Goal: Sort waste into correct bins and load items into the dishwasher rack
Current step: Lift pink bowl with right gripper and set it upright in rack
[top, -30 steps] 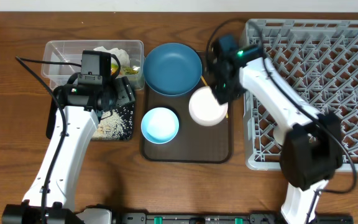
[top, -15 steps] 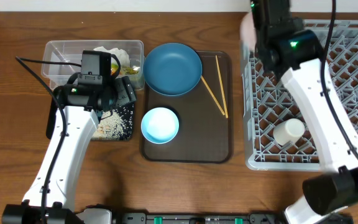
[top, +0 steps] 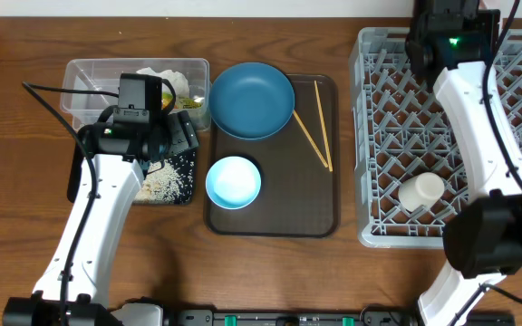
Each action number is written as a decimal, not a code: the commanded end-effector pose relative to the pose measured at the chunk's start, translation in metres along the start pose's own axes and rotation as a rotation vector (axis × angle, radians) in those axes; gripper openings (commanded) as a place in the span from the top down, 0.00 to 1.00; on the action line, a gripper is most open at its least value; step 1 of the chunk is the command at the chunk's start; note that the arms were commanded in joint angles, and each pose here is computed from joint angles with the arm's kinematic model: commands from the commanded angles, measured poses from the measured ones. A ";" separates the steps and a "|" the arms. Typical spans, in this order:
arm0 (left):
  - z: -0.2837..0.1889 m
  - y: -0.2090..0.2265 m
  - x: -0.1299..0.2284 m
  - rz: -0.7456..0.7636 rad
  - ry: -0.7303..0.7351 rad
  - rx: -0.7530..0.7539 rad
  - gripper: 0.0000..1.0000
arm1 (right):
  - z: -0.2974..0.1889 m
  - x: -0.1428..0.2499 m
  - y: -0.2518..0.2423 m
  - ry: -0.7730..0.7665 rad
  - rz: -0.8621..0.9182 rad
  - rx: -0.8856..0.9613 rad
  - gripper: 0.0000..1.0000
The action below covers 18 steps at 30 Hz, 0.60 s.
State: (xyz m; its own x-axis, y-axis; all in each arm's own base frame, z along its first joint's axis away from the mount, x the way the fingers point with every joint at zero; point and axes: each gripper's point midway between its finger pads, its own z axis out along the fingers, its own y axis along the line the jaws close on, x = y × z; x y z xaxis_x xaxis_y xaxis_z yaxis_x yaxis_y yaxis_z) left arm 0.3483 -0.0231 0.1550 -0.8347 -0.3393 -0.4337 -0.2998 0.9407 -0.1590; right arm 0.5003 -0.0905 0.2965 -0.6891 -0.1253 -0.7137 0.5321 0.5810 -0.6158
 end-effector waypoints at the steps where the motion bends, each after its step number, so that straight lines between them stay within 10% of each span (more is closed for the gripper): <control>1: -0.006 0.001 -0.005 0.006 -0.022 -0.005 0.14 | 0.018 0.007 0.007 0.022 -0.114 0.050 0.99; 18: -0.006 0.001 -0.005 0.006 -0.022 -0.005 0.13 | 0.033 0.038 0.104 0.033 -0.375 -0.004 0.99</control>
State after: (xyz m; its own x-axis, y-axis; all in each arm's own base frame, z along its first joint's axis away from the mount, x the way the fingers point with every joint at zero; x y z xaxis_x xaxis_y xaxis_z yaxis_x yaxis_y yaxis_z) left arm 0.3483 -0.0231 0.1550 -0.8347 -0.3393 -0.4337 -0.2998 0.9407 -0.1590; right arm 0.5444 -0.0744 0.2000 -0.8459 -0.2800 -0.4540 0.2636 0.5204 -0.8122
